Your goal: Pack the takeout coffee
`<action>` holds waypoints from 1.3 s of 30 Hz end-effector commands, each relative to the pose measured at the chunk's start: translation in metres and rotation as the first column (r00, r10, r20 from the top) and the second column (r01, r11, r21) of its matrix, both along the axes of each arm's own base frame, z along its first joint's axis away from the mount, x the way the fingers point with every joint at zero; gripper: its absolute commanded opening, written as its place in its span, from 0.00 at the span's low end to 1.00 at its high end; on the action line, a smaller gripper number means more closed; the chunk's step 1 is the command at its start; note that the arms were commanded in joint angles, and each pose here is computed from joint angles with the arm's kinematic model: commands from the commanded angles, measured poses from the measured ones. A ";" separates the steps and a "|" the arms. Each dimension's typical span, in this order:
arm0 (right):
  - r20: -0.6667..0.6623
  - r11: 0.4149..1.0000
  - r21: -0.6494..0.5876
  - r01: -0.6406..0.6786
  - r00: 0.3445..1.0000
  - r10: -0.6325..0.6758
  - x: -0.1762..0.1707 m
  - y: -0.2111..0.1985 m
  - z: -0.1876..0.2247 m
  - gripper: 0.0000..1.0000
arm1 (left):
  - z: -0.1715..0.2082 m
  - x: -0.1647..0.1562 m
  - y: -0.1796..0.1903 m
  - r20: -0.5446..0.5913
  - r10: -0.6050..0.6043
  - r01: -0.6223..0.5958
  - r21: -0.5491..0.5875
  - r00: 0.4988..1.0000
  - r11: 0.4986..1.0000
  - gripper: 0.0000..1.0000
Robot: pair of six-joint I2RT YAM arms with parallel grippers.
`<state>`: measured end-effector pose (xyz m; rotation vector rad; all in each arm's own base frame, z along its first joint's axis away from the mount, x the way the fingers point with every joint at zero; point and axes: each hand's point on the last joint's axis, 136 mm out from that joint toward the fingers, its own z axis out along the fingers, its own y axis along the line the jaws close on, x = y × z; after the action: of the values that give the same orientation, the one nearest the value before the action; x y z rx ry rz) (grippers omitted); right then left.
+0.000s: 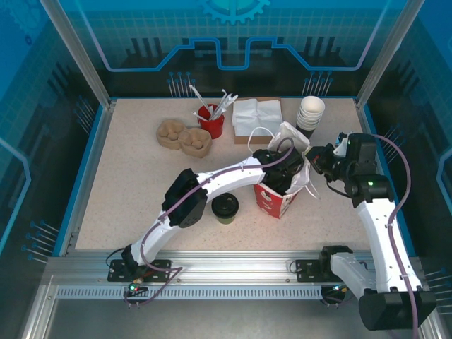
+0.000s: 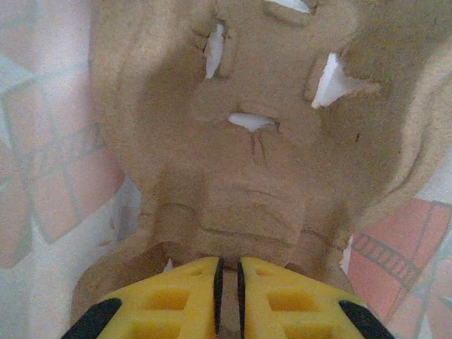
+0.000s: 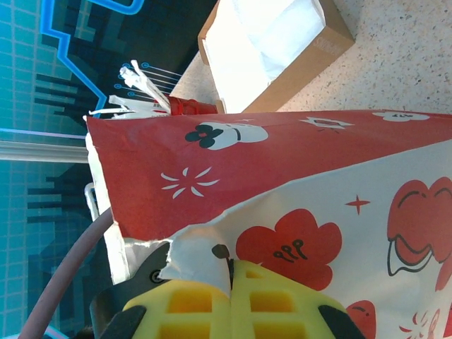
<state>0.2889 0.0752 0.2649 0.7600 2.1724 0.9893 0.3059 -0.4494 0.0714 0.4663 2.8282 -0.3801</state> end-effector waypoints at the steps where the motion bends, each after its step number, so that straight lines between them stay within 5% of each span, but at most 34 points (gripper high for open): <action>1: -0.015 0.994 0.061 -0.088 0.996 0.089 -0.007 0.020 -0.002 0.00 | 0.000 -0.017 -0.002 -0.057 -0.059 0.060 0.020 0.997 0.998 0.18; 32: -0.053 0.990 0.021 -0.140 0.989 0.141 -0.007 0.008 -0.007 0.00 | -0.058 -0.031 -0.007 -0.244 -0.076 0.096 0.068 0.967 0.993 0.18; 39: -0.043 0.991 0.007 -0.132 0.990 0.132 -0.009 0.006 -0.002 0.00 | -0.020 -0.025 -0.012 -0.186 -0.080 0.084 0.011 0.979 0.996 0.17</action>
<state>0.2944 0.0644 0.2494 0.7276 2.2546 0.9499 0.2923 -0.4604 0.0572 0.5278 2.9760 -0.4344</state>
